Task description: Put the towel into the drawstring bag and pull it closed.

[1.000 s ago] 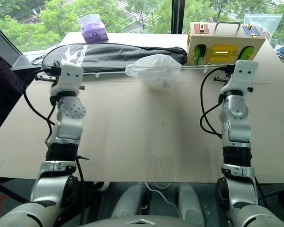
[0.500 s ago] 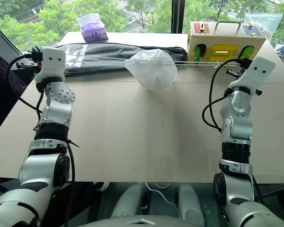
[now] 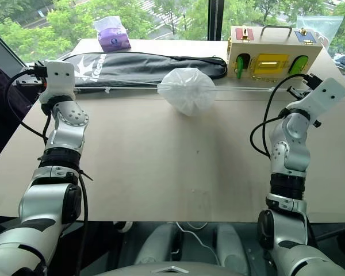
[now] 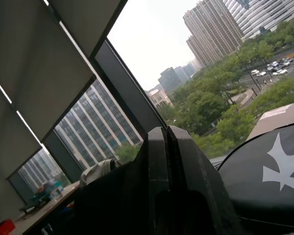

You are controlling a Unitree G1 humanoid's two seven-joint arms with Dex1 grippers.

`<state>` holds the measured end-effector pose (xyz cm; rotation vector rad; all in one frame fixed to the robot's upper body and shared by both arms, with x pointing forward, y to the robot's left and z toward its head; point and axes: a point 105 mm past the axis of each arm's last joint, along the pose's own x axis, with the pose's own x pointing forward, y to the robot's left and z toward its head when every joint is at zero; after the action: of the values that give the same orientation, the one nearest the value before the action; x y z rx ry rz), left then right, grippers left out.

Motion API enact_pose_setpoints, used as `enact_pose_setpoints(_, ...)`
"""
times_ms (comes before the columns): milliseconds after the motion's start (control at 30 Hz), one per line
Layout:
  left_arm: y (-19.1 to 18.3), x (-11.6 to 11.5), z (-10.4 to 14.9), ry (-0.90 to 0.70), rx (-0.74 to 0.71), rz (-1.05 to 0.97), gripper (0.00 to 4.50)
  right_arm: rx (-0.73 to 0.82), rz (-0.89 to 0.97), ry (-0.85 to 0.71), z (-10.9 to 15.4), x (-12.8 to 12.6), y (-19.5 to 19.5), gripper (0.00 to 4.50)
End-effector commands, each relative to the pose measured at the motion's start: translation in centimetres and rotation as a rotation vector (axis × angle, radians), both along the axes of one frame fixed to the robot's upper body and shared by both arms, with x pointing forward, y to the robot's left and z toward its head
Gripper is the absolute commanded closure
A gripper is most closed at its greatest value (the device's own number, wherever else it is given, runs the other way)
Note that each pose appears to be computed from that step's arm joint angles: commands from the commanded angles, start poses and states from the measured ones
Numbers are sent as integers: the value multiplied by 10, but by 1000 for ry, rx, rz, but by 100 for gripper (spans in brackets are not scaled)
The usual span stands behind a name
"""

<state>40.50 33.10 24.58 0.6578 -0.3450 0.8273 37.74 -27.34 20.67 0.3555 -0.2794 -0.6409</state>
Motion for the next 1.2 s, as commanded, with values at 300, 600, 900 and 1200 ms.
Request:
enact_pose_setpoints(300, -120, 40, -34, 323, -108, -976, 444, -354, 667, 107, 11, 8, 48, 450)
enact_pose_setpoints(600, -172, -9, -60, 671, -36, -1511, 355, -464, 1053, 247, 4, -26, 61, 331)
enact_pose_setpoints(900, -141, -53, -65, 1055, -143, -1682, 7, -529, 1292, 449, -22, -65, 42, 0)
enact_pose_setpoints(1200, -95, -67, -58, 1255, -53, -1576, 7, -540, 1445, 604, -31, -92, 29, 0)
